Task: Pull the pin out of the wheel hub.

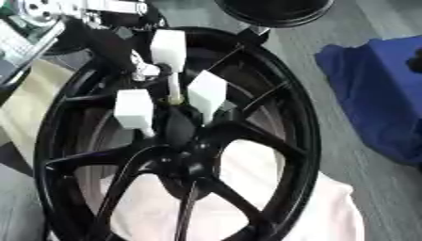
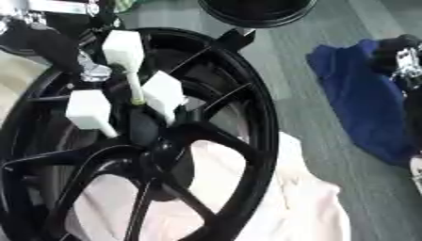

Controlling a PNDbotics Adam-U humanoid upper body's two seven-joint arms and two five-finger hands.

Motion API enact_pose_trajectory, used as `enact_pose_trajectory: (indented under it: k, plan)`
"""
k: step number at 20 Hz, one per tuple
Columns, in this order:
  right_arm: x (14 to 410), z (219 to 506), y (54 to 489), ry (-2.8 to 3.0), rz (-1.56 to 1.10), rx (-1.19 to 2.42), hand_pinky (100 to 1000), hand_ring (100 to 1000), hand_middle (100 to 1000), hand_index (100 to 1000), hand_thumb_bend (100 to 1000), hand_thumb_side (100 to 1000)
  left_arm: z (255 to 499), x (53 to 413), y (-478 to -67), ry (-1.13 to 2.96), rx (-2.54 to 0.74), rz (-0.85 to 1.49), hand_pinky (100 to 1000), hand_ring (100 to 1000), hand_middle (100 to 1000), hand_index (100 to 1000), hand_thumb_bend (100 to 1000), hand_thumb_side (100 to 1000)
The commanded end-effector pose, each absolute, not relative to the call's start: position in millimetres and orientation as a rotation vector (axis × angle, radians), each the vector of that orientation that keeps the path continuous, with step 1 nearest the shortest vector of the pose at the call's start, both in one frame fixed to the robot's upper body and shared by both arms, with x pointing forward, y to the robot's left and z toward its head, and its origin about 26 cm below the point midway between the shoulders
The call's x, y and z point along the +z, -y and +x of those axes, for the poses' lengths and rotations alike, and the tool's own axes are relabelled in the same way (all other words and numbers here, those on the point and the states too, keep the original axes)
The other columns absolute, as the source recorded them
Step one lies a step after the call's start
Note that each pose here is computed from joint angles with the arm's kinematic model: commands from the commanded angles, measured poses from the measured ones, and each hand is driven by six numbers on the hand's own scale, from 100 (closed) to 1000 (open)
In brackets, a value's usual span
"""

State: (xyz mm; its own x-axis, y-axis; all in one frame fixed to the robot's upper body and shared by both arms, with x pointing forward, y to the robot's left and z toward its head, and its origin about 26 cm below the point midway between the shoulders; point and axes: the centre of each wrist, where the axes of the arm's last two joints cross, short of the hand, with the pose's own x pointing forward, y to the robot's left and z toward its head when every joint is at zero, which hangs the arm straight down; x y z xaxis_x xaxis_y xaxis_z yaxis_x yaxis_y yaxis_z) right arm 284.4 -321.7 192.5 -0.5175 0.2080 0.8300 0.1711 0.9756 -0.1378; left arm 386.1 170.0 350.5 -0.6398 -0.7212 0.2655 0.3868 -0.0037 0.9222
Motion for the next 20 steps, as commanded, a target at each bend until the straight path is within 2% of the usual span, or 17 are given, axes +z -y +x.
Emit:
enact_pose_trajectory:
  k: [1,12,17,20]
  plan:
    - [201.9,281.9,323.5,2.154,-0.284,0.067,766,662,602,667,100,614,377.8,372.8,-177.8,1.529,-1.719,0.396,768,525,484,632,121,305]
    - [201.8,281.4,324.7,2.155,-0.289,0.063,766,661,602,667,100,612,363.0,401.3,-196.3,1.649,-1.613,0.392,775,502,463,613,100,295]
    - [201.2,280.7,326.2,2.155,-0.299,0.055,766,661,602,667,100,611,354.6,424.1,-230.6,1.776,-1.437,0.422,782,486,453,608,100,291]
    - [200.5,279.8,328.2,2.155,-0.311,0.047,766,661,602,667,100,610,353.8,434.3,-265.3,1.836,-1.277,0.467,787,477,447,605,100,293]
